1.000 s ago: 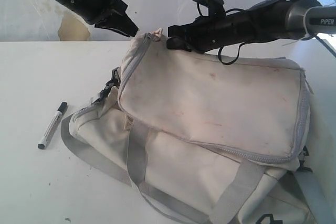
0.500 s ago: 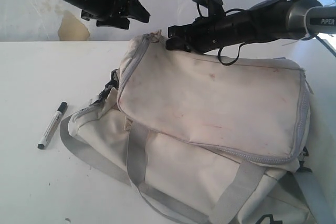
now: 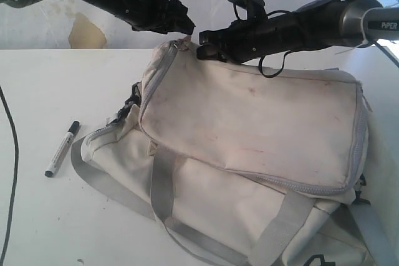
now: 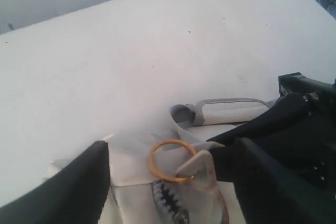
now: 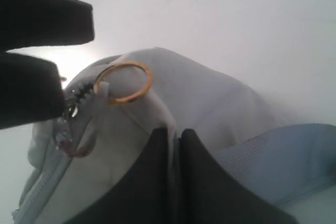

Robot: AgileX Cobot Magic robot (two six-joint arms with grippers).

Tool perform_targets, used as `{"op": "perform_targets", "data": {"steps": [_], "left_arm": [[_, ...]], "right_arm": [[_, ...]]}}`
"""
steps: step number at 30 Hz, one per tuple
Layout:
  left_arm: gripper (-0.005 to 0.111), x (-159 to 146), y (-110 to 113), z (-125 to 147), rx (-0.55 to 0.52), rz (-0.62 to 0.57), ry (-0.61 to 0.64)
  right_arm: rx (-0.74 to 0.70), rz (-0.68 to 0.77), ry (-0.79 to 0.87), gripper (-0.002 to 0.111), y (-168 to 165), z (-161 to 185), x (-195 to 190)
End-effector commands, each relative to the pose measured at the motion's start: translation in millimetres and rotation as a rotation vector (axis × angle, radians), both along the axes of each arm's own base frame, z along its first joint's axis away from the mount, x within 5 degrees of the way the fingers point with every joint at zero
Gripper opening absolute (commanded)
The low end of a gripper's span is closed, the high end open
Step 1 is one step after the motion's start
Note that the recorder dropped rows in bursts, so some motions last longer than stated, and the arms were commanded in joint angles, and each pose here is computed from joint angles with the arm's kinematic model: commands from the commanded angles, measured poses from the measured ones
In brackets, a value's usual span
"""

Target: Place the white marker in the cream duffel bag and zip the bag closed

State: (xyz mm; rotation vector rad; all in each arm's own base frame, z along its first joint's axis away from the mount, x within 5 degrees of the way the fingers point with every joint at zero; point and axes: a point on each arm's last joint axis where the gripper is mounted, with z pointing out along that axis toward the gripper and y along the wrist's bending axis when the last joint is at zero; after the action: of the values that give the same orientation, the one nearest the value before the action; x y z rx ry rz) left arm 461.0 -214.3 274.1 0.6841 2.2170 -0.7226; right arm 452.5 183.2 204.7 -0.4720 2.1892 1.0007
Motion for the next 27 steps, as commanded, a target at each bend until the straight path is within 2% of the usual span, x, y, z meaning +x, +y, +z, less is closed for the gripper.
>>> {"op": "perform_targets", "data": {"steps": [1, 6, 18, 27], "left_arm": [[0.072, -3, -8, 1, 0.057, -0.022, -0.048], [0.072, -3, -7, 1, 0.067, -0.020, -0.057], [0.072, -10, -14, -10, 0.126, -0.183, -0.068], [0.072, -4, -13, -9, 0.130, -0.147, -0.121]], "right_arm": [[-0.010, -0.007, -0.002, 0.000, -4, -1, 2], [-0.023, -0.001, -0.006, 0.000, -4, -2, 1], [-0.074, 0.035, -0.017, 0.000, -5, -5, 0], [-0.139, 0.162, -0.111, 0.000, -4, -6, -5]]}}
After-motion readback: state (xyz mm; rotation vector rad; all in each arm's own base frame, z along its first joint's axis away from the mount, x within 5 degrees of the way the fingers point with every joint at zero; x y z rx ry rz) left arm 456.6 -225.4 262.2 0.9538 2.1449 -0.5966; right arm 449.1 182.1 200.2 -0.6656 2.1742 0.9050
